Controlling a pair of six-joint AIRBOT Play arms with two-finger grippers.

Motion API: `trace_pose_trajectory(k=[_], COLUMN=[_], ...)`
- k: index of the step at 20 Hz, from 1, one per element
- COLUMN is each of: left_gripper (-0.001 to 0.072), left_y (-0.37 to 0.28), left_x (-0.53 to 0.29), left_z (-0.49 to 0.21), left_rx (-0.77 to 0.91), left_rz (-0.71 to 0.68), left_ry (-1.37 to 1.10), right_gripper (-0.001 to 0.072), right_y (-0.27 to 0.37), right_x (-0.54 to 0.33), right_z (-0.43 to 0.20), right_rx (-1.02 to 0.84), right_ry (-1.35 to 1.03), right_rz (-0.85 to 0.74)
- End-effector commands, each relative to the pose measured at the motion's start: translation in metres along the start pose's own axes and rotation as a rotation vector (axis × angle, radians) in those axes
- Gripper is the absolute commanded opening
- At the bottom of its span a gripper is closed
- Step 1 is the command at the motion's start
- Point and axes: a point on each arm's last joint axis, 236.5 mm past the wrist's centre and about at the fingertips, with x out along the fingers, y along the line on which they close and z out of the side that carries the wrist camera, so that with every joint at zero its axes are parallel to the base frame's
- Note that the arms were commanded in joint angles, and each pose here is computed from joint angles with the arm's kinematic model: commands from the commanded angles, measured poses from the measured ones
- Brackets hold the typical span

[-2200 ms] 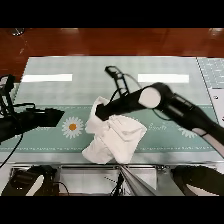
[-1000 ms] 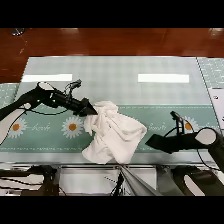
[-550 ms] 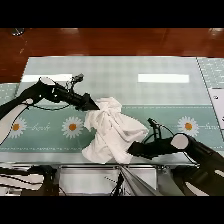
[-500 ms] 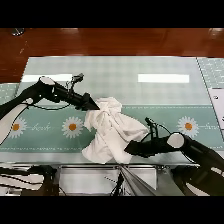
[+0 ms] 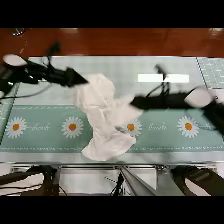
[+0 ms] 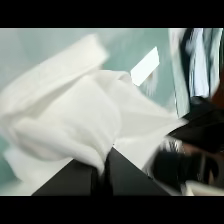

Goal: Fold the shirts.

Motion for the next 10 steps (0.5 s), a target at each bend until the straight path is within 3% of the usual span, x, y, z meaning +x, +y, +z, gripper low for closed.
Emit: trace_pose_trajectory(k=[1, 5, 10], left_gripper=[0.0032, 0.0031, 0.0031], left_y=[-0.106, -0.258, -0.366], left_x=[-0.094, -0.201, -0.285], left_z=[0.101, 0.12, 0.047], left_rx=[0.261, 0.605, 0.884], left_rz=[0.052, 0.06, 0.196], left_ry=[-0.411, -0.723, -0.914], right_gripper=[0.0025, 0.0026, 0.0026], right_y=[0.054, 0.156, 0.221], right_x=[-0.153, -0.285, -0.38], right_z=[0.132, 0.145, 0.089], right_rx=[-0.204, -0.472, -0.683], right_ry=[-0.366, -0.609, -0.811], right_rz=[-0.066, -0.055, -0.092])
